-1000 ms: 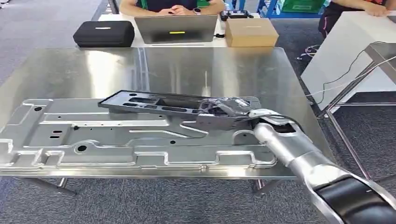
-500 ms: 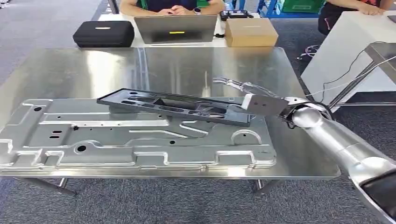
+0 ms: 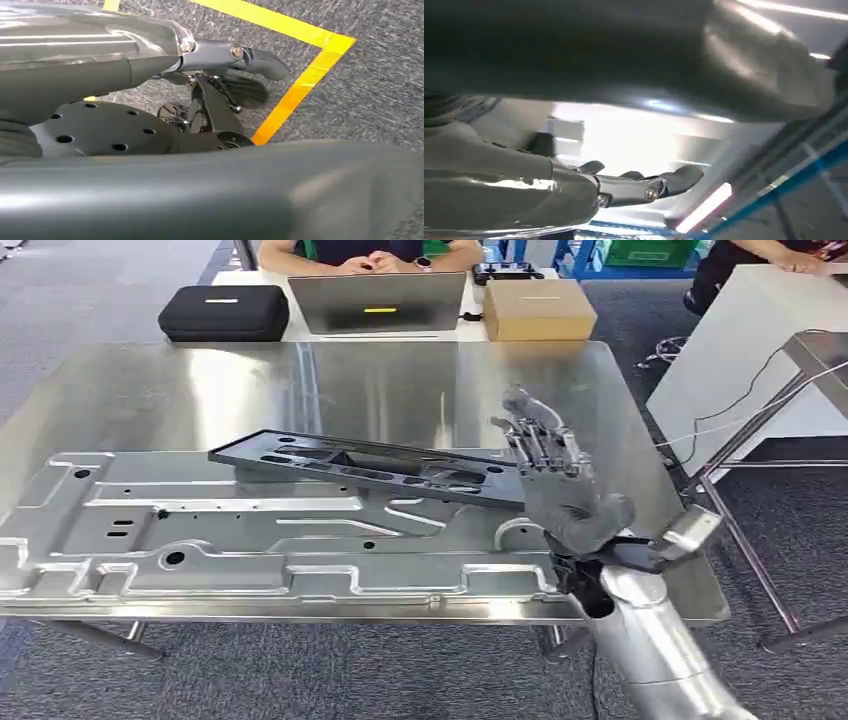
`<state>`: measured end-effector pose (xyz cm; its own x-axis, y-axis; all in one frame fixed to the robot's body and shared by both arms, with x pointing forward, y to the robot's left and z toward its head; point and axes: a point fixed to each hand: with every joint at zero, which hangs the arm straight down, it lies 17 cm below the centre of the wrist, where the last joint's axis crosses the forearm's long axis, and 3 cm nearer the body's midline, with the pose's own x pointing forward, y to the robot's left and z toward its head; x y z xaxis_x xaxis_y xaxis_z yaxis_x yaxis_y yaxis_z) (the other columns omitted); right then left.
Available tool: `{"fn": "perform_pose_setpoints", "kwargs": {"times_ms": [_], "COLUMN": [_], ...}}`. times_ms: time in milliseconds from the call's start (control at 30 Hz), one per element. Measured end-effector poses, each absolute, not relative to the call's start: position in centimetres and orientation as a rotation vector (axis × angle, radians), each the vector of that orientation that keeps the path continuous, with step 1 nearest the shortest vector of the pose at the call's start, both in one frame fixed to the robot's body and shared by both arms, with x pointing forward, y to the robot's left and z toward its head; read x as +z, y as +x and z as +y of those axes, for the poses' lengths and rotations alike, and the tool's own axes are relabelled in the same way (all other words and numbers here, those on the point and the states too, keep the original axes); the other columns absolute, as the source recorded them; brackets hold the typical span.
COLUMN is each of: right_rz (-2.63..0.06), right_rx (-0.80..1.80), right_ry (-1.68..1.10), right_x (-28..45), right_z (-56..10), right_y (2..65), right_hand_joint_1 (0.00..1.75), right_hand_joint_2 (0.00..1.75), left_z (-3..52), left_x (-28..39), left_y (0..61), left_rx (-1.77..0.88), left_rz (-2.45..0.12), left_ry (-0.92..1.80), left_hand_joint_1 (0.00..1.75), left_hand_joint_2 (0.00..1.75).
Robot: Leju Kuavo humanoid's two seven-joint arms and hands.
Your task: Take the parts from the cabinet and place them on the table.
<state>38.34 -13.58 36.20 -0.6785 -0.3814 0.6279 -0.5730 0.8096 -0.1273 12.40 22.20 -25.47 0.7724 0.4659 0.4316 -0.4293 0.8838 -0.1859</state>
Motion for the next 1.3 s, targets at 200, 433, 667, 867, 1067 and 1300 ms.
{"fn": "perform_pose_setpoints", "kwargs": {"times_ms": [200,433,667,867,1067,1300], "right_rz": [-2.504,-2.584,-2.588,-2.594,-2.616,-2.635], "right_rx": [0.354,0.356,0.360,0.359,0.330,0.317], "right_ry": [0.725,0.728,0.735,0.764,0.786,0.805], "right_x": [39.1,40.8,40.6,40.6,40.3,40.0], "right_z": [-15.1,-16.2,-16.5,-16.3,-16.4,-16.6], "right_y": [35.8,34.0,33.2,32.6,30.8,28.8], "right_hand_joint_1": [0.00,0.00,0.00,0.00,0.00,0.00], "right_hand_joint_2": [0.00,0.00,0.00,0.00,0.00,0.00], "left_z": [22.2,22.2,22.2,22.9,23.7,24.9], "left_x": [-25.5,-25.4,-25.5,-25.7,-25.8,-25.7], "left_y": [12.4,12.5,12.4,12.0,12.1,12.6], "left_rx": [0.484,0.480,0.476,0.461,0.431,0.417], "left_rz": [-0.487,-0.491,-0.485,-0.476,-0.477,-0.497], "left_ry": [-0.075,-0.079,-0.077,-0.064,-0.057,-0.054], "left_hand_joint_1": [0.00,0.00,0.00,0.00,0.00,0.00], "left_hand_joint_2": [0.00,0.00,0.00,0.00,0.00,0.00]}}
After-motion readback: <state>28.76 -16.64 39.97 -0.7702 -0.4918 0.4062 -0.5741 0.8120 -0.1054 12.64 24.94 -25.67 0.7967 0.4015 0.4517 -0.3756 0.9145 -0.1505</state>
